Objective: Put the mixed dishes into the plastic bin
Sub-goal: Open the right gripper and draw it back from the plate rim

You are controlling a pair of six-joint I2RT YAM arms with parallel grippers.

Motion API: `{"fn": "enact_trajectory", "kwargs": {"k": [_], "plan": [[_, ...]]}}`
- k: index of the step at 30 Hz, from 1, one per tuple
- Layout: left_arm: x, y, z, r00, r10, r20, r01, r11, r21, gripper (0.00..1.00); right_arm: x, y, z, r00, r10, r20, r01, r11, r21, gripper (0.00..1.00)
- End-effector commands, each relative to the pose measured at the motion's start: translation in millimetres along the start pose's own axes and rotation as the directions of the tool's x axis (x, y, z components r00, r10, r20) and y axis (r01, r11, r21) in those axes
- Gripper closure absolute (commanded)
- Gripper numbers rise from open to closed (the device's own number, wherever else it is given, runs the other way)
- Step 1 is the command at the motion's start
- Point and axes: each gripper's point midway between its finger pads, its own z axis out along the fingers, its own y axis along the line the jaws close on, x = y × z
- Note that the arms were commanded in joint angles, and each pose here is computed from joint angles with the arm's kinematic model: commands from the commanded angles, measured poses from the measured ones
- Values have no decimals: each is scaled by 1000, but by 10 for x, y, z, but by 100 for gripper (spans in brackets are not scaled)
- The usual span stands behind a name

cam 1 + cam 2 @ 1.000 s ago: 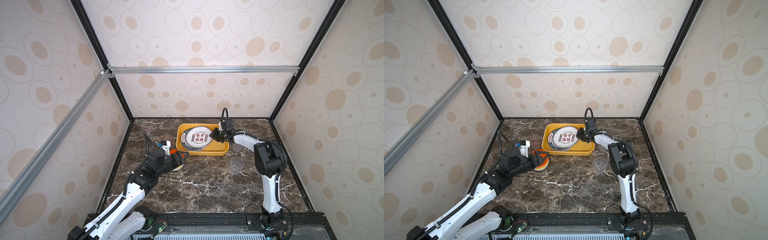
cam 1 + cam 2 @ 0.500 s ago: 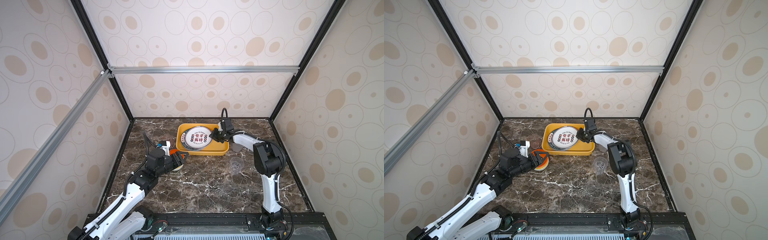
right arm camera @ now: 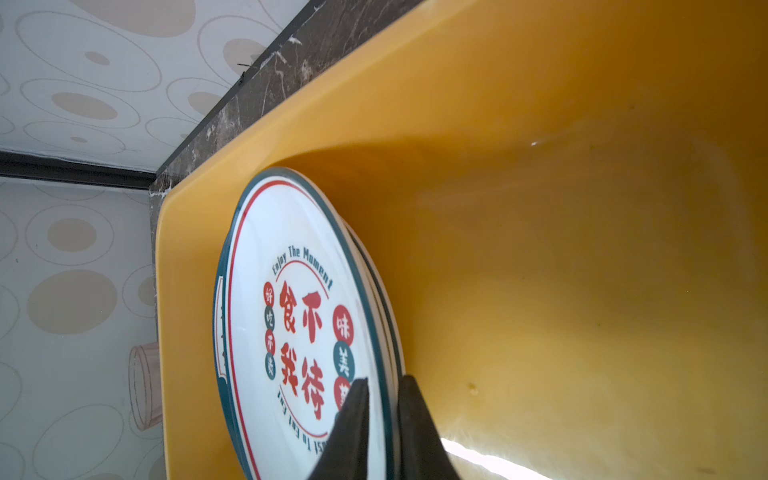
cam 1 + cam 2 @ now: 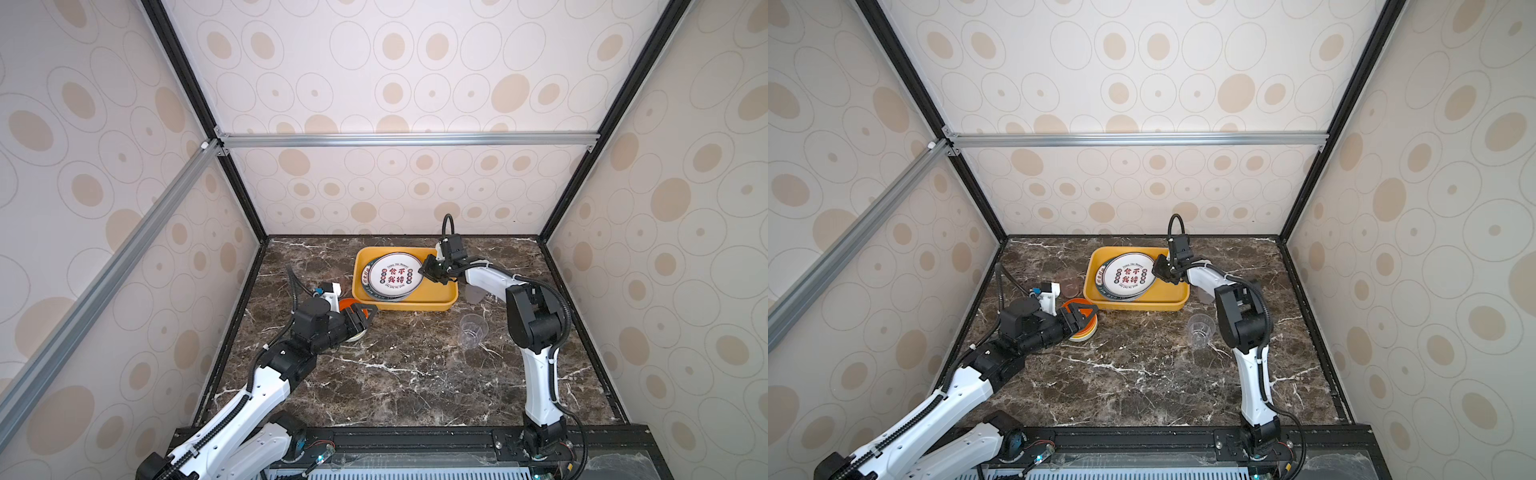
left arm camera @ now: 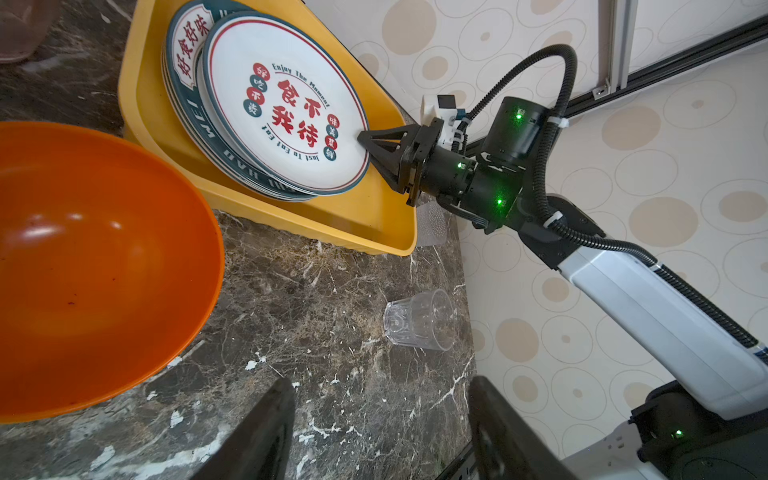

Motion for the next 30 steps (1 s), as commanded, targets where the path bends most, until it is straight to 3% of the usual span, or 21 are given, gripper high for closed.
{"fn": "enact_trajectory", "kwargs": {"k": [1, 17, 30], "plan": [[-55, -59, -44, 1000, -5, 25, 5, 1000, 26, 34, 26, 59, 69, 1000, -11, -18, 11, 1000, -3, 83], [-39, -46, -19, 1000, -9, 19, 8, 1000, 27, 34, 52, 47, 49, 999, -24, -31, 25, 999, 22, 73], [-129, -22, -40, 998, 46, 37, -45, 998, -39, 33, 154, 212, -552, 991, -128, -48, 131, 989, 62, 70]]}}
